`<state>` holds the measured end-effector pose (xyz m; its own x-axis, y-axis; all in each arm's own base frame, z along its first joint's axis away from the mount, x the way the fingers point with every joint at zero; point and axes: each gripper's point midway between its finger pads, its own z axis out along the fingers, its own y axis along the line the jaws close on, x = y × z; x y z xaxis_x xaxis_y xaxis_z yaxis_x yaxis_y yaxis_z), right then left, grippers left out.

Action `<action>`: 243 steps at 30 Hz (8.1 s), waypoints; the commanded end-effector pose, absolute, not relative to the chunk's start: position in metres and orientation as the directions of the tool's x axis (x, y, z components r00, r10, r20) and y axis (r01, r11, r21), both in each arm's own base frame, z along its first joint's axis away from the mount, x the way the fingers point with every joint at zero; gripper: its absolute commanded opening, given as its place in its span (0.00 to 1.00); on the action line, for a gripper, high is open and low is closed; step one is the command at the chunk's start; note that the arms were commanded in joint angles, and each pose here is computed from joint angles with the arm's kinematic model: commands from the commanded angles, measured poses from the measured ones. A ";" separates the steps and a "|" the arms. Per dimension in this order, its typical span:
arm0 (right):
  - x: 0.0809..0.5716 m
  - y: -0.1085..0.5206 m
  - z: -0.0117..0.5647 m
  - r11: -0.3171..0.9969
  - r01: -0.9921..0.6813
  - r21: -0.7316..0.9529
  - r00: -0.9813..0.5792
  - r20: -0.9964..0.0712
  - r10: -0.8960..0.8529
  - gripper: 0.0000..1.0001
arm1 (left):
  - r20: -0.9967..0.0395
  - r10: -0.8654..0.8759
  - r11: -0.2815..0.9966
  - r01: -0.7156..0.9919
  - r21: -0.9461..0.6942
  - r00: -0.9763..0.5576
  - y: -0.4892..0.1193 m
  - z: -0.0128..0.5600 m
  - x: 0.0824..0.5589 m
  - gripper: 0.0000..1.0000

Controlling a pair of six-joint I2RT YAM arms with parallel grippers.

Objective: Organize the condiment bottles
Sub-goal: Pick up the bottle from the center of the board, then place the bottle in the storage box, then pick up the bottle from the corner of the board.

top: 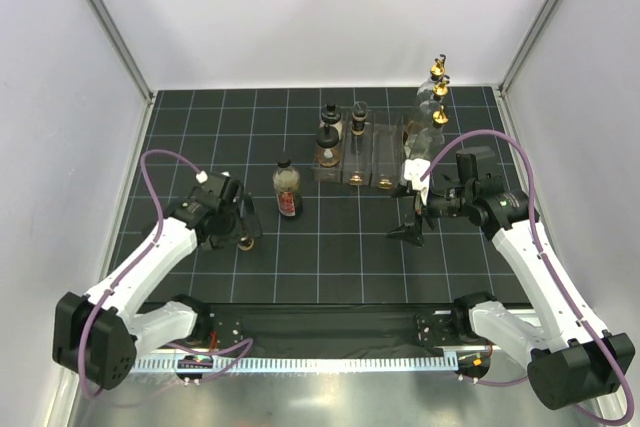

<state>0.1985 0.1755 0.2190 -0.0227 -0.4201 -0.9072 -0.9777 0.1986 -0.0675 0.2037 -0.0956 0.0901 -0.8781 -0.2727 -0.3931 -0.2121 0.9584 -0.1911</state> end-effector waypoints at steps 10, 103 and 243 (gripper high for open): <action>0.197 0.177 0.225 0.172 -0.980 -0.103 0.025 -0.914 -0.405 1.00 | -0.449 -0.254 0.967 -0.216 -0.135 -0.856 -0.097 0.090 0.231 0.91; 0.223 0.144 0.226 0.335 -0.923 -0.187 0.006 -0.881 -0.473 1.00 | -0.740 0.244 0.814 0.547 -0.195 -0.626 -0.334 0.316 0.358 0.00; 0.223 0.141 0.219 0.327 -0.935 -0.137 -0.023 -0.897 -0.441 1.00 | -0.993 -0.067 0.998 -0.025 -0.065 -0.099 -0.050 0.421 0.258 0.98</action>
<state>0.2210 0.1383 0.2120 -0.0662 -0.4548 -0.8881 -0.9309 0.3486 -0.1092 0.2622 -0.0655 0.4096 -0.1513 -0.0267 -0.9881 0.0450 0.9984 -0.0339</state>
